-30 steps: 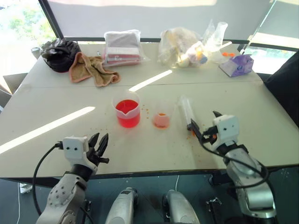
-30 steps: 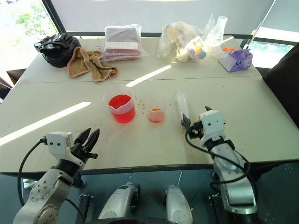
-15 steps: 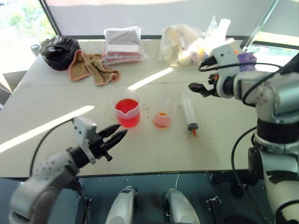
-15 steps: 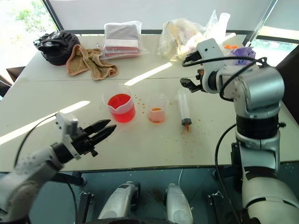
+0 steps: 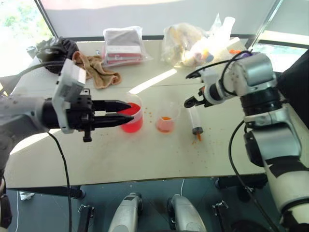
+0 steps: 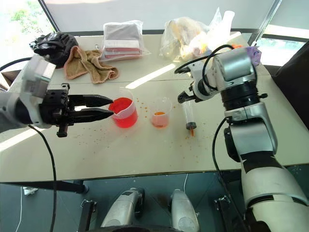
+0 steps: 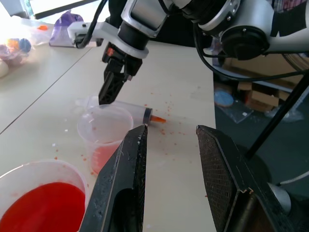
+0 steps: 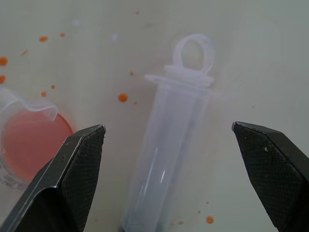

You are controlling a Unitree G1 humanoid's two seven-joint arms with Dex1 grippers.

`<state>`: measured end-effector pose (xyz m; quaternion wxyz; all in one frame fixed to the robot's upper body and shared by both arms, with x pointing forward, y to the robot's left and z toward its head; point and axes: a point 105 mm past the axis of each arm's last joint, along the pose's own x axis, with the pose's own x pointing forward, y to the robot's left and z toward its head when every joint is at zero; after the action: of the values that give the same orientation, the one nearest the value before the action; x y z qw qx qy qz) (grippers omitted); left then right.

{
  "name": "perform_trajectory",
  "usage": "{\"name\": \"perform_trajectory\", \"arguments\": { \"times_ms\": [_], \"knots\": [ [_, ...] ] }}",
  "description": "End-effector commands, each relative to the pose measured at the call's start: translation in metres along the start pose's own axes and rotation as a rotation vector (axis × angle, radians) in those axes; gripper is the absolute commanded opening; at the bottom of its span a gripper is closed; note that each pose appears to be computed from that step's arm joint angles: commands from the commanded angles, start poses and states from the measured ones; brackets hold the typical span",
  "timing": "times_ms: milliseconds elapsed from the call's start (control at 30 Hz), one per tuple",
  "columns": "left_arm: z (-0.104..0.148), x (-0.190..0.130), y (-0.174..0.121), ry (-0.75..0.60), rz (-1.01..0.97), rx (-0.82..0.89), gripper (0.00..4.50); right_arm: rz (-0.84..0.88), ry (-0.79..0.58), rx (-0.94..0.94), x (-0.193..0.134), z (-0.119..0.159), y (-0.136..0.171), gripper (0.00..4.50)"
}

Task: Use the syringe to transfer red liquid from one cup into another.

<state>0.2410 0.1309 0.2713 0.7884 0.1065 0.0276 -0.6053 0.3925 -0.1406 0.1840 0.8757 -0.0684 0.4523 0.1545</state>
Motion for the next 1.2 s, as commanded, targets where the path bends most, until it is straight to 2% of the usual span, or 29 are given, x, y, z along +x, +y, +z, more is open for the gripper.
{"name": "perform_trajectory", "arguments": {
  "times_ms": [33,267,467,500,633,767,833,933,1000,1100,1200],
  "knots": [
    [0.005,-0.002,0.002,-0.002,0.002,0.040,1.69,-0.020,-0.009,0.008,0.000,0.008,-0.002,4.41],
    [0.006,-0.001,0.004,-0.012,0.025,0.064,1.69,-0.069,0.039,0.022,0.020,0.000,-0.010,4.41],
    [0.008,-0.001,0.005,-0.023,0.045,0.070,1.69,-0.081,0.046,0.016,0.028,0.000,-0.013,1.61],
    [0.007,-0.001,0.004,-0.021,0.046,0.070,1.69,-0.081,0.047,0.014,0.029,0.000,-0.013,1.35],
    [0.006,-0.005,0.008,-0.019,0.074,0.061,1.69,-0.096,0.010,-0.004,0.026,0.006,-0.016,1.35],
    [0.006,-0.017,0.018,-0.027,0.134,0.044,1.69,-0.163,-0.233,-0.019,0.002,0.041,-0.034,1.35],
    [0.008,-0.022,0.023,-0.028,0.161,0.045,1.69,-0.183,-0.481,-0.067,-0.022,0.073,-0.036,1.35],
    [0.014,-0.030,0.030,-0.054,0.184,0.027,1.69,-0.147,-0.894,-0.173,-0.076,0.114,-0.018,1.35],
    [0.018,-0.035,0.036,-0.066,0.200,0.022,1.69,-0.012,-1.019,-0.171,-0.100,0.125,0.005,1.35],
    [0.037,-0.045,0.049,-0.124,0.244,0.023,1.69,0.256,-1.247,-0.314,-0.141,0.130,0.068,1.35],
    [0.059,-0.053,0.051,-0.203,0.245,-0.015,1.69,0.561,-1.319,-0.332,-0.159,0.118,0.116,1.35]
  ]
}}
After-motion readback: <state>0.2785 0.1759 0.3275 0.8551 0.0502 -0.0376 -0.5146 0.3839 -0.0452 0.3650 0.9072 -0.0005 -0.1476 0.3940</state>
